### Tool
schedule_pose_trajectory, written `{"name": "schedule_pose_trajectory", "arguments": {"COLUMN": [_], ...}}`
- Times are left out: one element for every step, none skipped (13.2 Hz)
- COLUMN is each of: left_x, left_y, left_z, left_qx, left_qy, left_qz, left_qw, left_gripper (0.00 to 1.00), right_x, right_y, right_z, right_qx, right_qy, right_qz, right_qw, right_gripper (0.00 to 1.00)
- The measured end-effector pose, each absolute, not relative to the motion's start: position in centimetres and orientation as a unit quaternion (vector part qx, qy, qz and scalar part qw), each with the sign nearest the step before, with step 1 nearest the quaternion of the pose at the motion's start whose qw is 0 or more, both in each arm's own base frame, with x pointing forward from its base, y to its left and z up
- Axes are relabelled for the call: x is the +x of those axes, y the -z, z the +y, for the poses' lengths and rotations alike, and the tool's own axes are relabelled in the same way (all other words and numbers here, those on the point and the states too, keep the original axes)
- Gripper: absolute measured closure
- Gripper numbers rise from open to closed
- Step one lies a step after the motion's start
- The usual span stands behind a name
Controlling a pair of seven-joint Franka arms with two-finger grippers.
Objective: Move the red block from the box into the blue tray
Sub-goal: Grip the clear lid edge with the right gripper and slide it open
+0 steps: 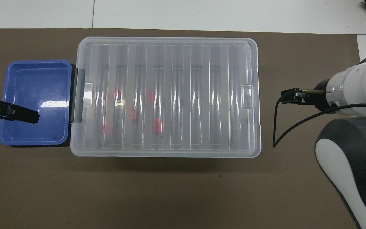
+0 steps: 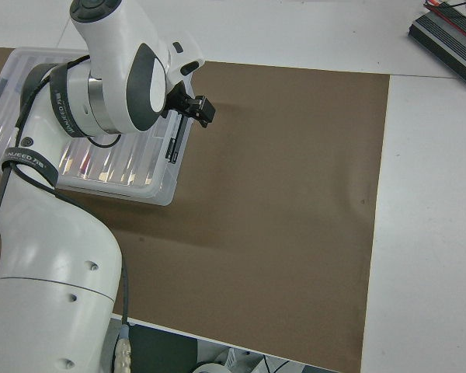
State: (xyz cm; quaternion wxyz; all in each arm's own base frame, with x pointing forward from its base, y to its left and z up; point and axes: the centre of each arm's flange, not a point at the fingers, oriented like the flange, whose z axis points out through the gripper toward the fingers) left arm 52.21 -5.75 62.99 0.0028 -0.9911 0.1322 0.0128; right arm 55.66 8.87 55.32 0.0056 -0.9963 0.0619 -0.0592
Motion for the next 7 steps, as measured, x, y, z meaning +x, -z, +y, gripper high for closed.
{"name": "schedule_pose_trajectory", "arguments": {"left_x": [52.2, 52.2, 52.2, 52.2, 52.2, 52.2, 52.2], "left_y": [-63.0, -63.0, -63.0, -63.0, -63.0, -63.0, -63.0], "left_z": [-5.8, -5.8, -5.8, -5.8, -5.8, -5.8, -5.8], "left_qx": [-0.991, -0.991, -0.991, -0.991, -0.991, -0.991, -0.991], "left_qy": [-0.013, -0.013, -0.013, -0.013, -0.013, -0.013, -0.013], "left_qz": [0.132, 0.132, 0.132, 0.132, 0.132, 0.132, 0.132], "left_qw": [0.003, 0.003, 0.003, 0.003, 0.003, 0.003, 0.003], "left_gripper": [0.00, 0.00, 0.00, 0.00, 0.00, 0.00, 0.00], "right_x": [56.0, 56.4, 56.8, 57.2, 57.6, 57.9, 58.2], "right_y": [-54.5, -53.7, -52.9, -52.1, -51.3, -50.4, -49.6], "right_z": [9.5, 10.1, 10.7, 11.4, 12.1, 12.8, 13.2], "right_qx": [-0.996, -0.996, -0.996, -0.996, -0.996, -0.997, -0.997], "right_qy": [0.062, 0.065, 0.067, 0.069, 0.071, 0.071, 0.069], "right_qz": [0.058, 0.055, 0.051, 0.046, 0.042, 0.037, 0.034], "right_qw": [0.007, 0.009, 0.010, 0.012, 0.013, 0.014, 0.014], "right_gripper": [0.00, 0.00, 0.00, 0.00, 0.00, 0.00, 0.00]}}
